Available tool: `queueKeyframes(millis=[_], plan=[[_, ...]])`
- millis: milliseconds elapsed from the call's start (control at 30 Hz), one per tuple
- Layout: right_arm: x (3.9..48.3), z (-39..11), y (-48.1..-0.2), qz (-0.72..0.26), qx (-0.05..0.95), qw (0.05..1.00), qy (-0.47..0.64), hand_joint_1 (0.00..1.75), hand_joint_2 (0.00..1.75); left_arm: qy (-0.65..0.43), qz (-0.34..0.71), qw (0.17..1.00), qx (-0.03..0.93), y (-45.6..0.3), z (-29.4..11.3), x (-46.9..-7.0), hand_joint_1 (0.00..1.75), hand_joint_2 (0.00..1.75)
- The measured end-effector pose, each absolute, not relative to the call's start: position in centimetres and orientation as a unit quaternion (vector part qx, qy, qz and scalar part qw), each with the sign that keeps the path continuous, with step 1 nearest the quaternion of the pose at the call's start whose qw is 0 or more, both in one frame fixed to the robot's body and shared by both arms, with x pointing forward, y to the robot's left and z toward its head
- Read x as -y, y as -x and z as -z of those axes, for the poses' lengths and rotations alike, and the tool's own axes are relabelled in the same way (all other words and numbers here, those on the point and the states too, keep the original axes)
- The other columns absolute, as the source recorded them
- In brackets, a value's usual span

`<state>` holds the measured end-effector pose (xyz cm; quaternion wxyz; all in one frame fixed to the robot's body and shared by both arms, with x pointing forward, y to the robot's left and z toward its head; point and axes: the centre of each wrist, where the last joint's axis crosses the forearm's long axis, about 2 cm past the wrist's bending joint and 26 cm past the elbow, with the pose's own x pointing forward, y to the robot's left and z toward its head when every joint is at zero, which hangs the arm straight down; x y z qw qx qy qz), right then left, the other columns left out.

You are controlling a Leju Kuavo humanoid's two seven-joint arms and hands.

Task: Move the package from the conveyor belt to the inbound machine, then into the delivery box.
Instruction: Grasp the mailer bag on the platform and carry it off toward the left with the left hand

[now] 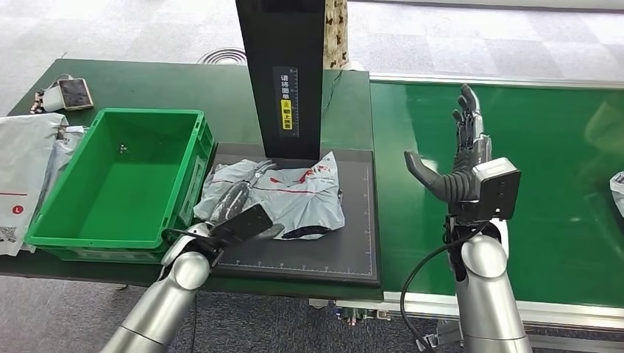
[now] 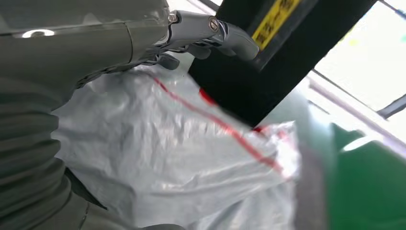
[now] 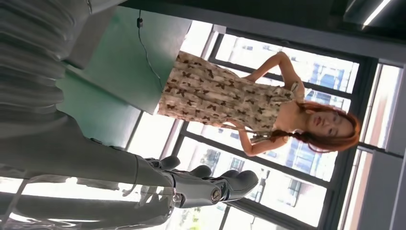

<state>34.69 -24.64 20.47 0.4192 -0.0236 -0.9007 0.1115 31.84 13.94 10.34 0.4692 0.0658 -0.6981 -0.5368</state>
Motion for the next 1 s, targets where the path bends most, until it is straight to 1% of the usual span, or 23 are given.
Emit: queueKeyframes(millis=[167, 200, 300, 333, 633, 767, 1000], plan=[[24.7, -20.1, -34.2, -0.100, 0.900, 0.423, 0.032, 0.00, 1.75, -0.133, 0.619, 0.449, 0.631, -32.2, -9.3, -12.9, 0.00, 1.75], [24.6, -20.1, -34.2, -0.097, 0.900, 0.424, 0.033, 0.00, 1.75, -0.137, 0.631, 0.449, 0.618, -32.2, -9.0, -12.8, 0.05, 1.75], [24.5, -20.0, -34.2, -0.089, 0.900, 0.426, 0.035, 0.00, 1.75, -0.141, 0.654, 0.455, 0.588, -32.2, -8.2, -12.6, 0.35, 1.75], [24.5, -20.0, -34.2, -0.086, 0.900, 0.427, 0.035, 0.00, 1.75, -0.142, 0.658, 0.456, 0.582, -32.2, -8.0, -12.5, 0.40, 1.75], [24.5, -20.1, -34.2, -0.070, 0.899, 0.430, 0.039, 0.00, 1.75, -0.149, 0.668, 0.461, 0.565, -32.6, -7.7, -12.4, 0.40, 1.75], [24.6, -20.1, -34.2, -0.068, 0.899, 0.430, 0.040, 0.00, 1.75, -0.150, 0.669, 0.460, 0.564, -32.7, -7.8, -12.4, 1.75, 1.75], [24.7, -19.9, -34.0, -0.066, 0.897, 0.435, 0.043, 0.00, 1.75, -0.162, 0.671, 0.451, 0.565, -33.0, -8.0, -12.4, 1.75, 1.75]])
